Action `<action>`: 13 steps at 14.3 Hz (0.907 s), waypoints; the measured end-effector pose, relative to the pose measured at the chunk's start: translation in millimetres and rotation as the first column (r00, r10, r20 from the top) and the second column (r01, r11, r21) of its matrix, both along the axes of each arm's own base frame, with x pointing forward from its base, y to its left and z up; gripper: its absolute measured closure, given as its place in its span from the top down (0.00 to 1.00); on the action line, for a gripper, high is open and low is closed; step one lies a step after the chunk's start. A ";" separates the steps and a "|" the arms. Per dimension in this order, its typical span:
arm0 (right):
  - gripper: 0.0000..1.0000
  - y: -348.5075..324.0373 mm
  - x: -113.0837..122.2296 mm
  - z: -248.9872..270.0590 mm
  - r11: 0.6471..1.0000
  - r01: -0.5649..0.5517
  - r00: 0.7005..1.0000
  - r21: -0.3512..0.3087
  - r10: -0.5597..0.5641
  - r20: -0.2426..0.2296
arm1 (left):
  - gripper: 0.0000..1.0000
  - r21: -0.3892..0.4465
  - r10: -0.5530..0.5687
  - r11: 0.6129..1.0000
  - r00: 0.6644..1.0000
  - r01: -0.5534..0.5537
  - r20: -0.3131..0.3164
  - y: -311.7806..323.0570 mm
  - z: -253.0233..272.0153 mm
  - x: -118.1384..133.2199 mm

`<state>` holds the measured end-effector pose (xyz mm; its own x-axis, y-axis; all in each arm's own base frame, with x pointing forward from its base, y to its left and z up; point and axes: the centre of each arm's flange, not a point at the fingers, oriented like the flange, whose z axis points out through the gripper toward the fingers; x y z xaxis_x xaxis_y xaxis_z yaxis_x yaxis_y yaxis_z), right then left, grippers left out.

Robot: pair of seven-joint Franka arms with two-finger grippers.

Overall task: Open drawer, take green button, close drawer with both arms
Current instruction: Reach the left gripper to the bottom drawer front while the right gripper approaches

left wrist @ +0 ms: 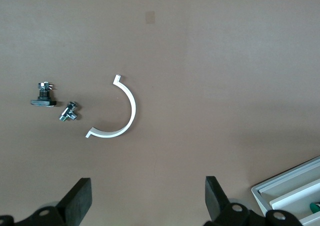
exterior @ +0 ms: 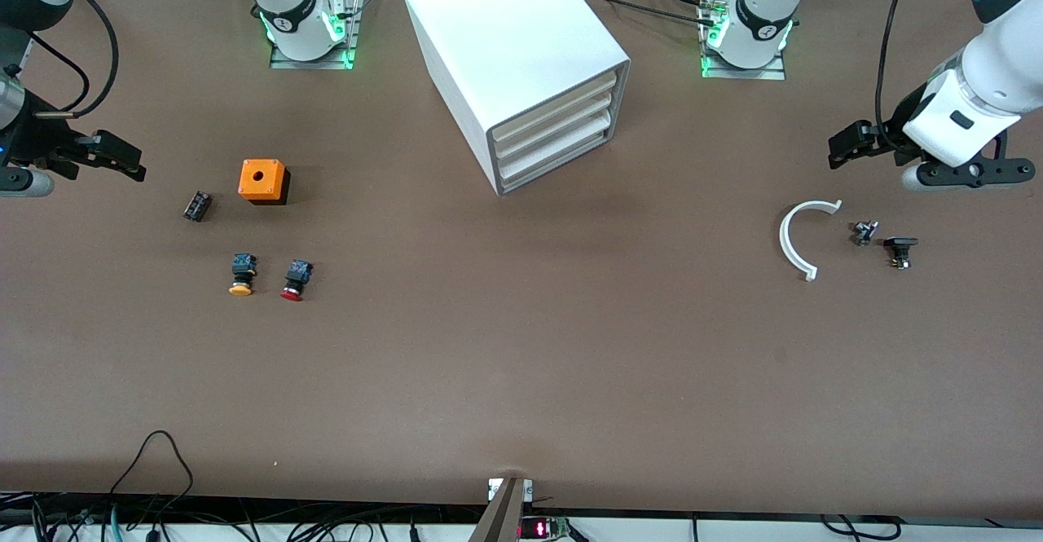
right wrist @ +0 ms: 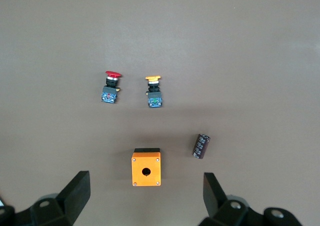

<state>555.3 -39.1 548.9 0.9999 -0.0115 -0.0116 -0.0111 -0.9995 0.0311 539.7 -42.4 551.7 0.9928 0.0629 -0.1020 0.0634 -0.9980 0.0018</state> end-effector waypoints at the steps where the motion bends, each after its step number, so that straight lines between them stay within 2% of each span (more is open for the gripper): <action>1: 1.00 0.0 0.0 0.0 1.000 0.000 1.000 0.000 0.000 0.000 | 1.00 -0.001 -0.005 1.000 1.000 0.005 -0.011 -2.3 -5.5 1.9; 3: 1.00 0.8 0.1 -0.4 1.000 0.001 1.000 0.008 -0.001 0.000 | 1.00 -0.005 -0.016 1.000 0.998 0.015 -0.056 -6.9 -27.8 8.7; 5: 1.00 3.8 0.8 -1.7 0.999 0.007 1.000 0.037 -0.007 0.000 | 1.00 -0.037 -0.028 0.999 0.991 0.024 -0.130 -16.9 -64.5 17.9; 7: 1.00 4.8 1.7 -4.0 0.999 0.008 1.000 0.045 -0.008 -0.004 | 1.00 -0.154 -0.038 0.988 0.975 0.004 -0.219 -37.1 -108.3 24.8; 10: 1.00 16.7 7.3 -13.7 0.999 -0.013 1.000 0.051 0.013 -0.012 | 1.00 -0.367 -0.057 0.927 0.935 -0.081 -0.350 -76.9 -182.7 25.4; 13: 1.00 43.2 15.7 -26.6 0.997 -0.056 0.998 0.049 0.057 -0.014 | 1.00 -0.520 -0.140 0.848 0.904 -0.100 -0.403 -127.1 -262.2 6.7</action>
<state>571.0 4.1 522.3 0.9986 0.0458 -0.0266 0.0454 -0.9988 -0.0181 546.4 -169.5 289.6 0.8493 -0.1378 -0.5096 0.1584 -0.8544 0.4950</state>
